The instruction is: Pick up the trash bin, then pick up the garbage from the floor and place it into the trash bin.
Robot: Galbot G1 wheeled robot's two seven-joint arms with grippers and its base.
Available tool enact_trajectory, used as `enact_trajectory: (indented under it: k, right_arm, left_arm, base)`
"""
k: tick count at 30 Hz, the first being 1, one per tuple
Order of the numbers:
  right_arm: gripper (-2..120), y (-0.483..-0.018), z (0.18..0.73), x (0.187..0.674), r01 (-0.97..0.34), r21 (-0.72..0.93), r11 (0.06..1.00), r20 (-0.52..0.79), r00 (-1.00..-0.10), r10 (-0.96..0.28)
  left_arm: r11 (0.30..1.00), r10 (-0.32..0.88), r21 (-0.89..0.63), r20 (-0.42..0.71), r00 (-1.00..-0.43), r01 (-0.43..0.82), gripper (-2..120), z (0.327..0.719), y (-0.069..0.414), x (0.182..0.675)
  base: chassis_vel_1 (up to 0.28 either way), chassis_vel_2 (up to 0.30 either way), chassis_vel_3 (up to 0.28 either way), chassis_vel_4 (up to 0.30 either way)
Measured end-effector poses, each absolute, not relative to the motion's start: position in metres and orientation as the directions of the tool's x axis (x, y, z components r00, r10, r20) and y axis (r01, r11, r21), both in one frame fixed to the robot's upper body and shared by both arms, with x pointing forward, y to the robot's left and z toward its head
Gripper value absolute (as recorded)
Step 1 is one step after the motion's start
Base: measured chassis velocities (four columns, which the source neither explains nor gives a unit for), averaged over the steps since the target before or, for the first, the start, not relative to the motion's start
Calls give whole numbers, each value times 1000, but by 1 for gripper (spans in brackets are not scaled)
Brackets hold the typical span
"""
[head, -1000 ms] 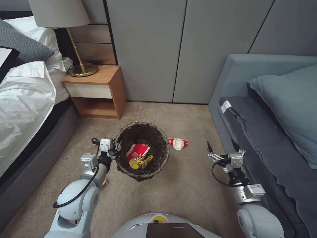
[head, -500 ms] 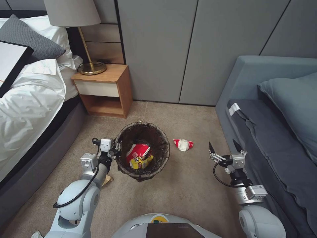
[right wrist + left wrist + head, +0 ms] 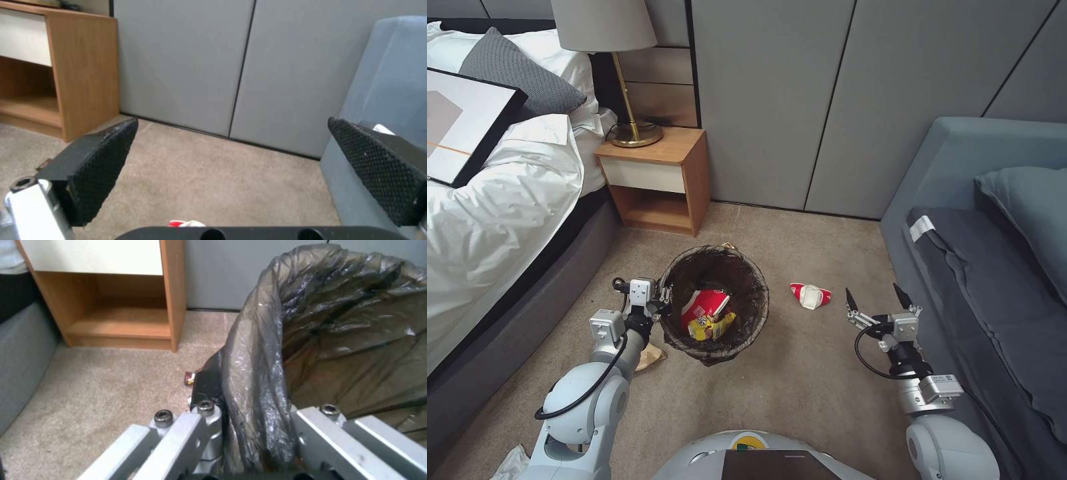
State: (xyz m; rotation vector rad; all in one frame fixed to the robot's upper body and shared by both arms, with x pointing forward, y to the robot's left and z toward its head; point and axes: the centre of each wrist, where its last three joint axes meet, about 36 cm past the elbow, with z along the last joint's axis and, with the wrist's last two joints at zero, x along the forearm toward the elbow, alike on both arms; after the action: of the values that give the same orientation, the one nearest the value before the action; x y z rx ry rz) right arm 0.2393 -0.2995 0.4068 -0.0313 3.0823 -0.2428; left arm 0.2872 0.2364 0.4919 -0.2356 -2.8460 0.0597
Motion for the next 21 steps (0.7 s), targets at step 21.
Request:
enact_trajectory:
  k: [21]
  right_arm:
    - [100,-297,401,239,-11,-144,989,-37,-999,-17]
  left_arm:
    - [985,172,-61,273,-947,161,7,492,238,287]
  base:
    - [-45,48,49,-42]
